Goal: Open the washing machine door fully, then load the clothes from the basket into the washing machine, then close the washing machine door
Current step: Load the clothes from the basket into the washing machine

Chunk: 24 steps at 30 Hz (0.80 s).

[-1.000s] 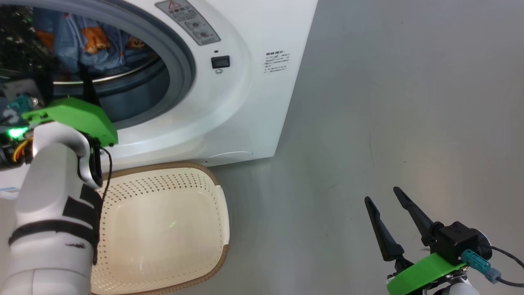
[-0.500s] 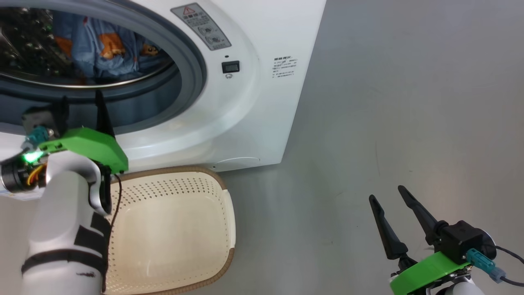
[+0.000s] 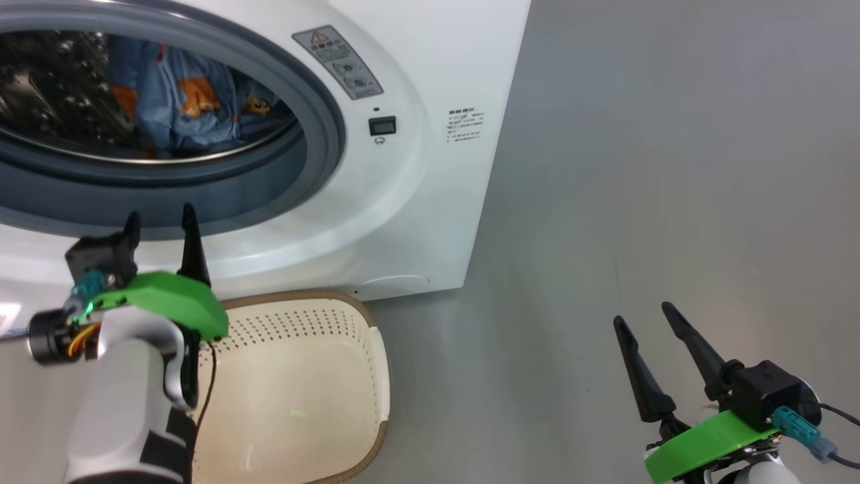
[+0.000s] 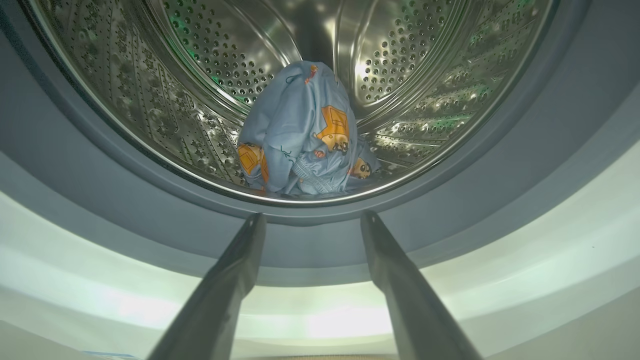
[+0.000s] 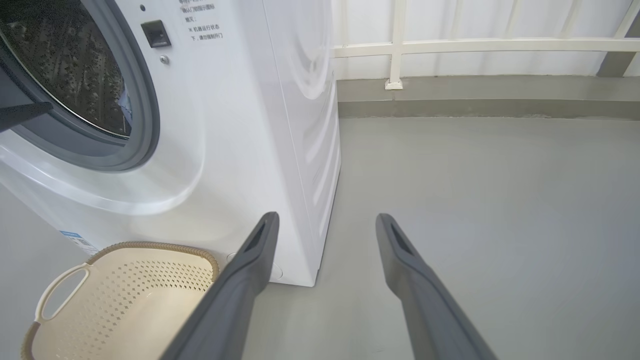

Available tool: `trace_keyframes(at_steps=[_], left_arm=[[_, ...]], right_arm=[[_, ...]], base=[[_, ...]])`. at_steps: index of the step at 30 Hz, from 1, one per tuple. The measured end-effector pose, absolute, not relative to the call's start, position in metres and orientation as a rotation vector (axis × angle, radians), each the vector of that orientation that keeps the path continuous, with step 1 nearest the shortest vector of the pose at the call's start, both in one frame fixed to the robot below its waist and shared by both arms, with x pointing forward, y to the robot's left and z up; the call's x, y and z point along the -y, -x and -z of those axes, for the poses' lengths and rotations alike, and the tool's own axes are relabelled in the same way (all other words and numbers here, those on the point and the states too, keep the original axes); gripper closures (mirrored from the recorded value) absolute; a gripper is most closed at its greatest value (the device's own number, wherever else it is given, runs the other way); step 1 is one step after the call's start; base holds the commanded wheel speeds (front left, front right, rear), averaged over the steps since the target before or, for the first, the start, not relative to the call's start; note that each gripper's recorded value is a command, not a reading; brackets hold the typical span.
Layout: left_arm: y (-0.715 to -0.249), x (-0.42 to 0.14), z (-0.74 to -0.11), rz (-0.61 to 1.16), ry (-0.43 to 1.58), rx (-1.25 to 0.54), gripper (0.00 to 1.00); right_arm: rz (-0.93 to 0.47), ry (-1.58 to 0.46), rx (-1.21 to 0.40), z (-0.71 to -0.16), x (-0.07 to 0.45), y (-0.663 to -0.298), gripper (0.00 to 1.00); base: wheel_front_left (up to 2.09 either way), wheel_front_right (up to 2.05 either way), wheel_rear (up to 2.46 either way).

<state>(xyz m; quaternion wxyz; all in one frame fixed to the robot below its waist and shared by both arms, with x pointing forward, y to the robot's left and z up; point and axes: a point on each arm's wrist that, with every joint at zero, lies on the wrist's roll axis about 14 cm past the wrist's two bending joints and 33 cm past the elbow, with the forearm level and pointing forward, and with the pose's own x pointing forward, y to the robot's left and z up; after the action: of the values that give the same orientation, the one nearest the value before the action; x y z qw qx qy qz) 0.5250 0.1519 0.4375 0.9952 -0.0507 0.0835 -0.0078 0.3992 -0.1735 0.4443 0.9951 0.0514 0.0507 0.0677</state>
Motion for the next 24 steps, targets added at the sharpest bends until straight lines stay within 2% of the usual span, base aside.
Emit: trace_keyframes(at_steps=[24], left_arm=[[-0.420, -0.181, -0.437, -0.019, 0.152, -0.139, 0.00]], right_arm=[[-0.092, -0.093, 0.022, -0.489, 0.185, -0.381, 0.00]], base=[[0.00, 0.00, 0.00]])
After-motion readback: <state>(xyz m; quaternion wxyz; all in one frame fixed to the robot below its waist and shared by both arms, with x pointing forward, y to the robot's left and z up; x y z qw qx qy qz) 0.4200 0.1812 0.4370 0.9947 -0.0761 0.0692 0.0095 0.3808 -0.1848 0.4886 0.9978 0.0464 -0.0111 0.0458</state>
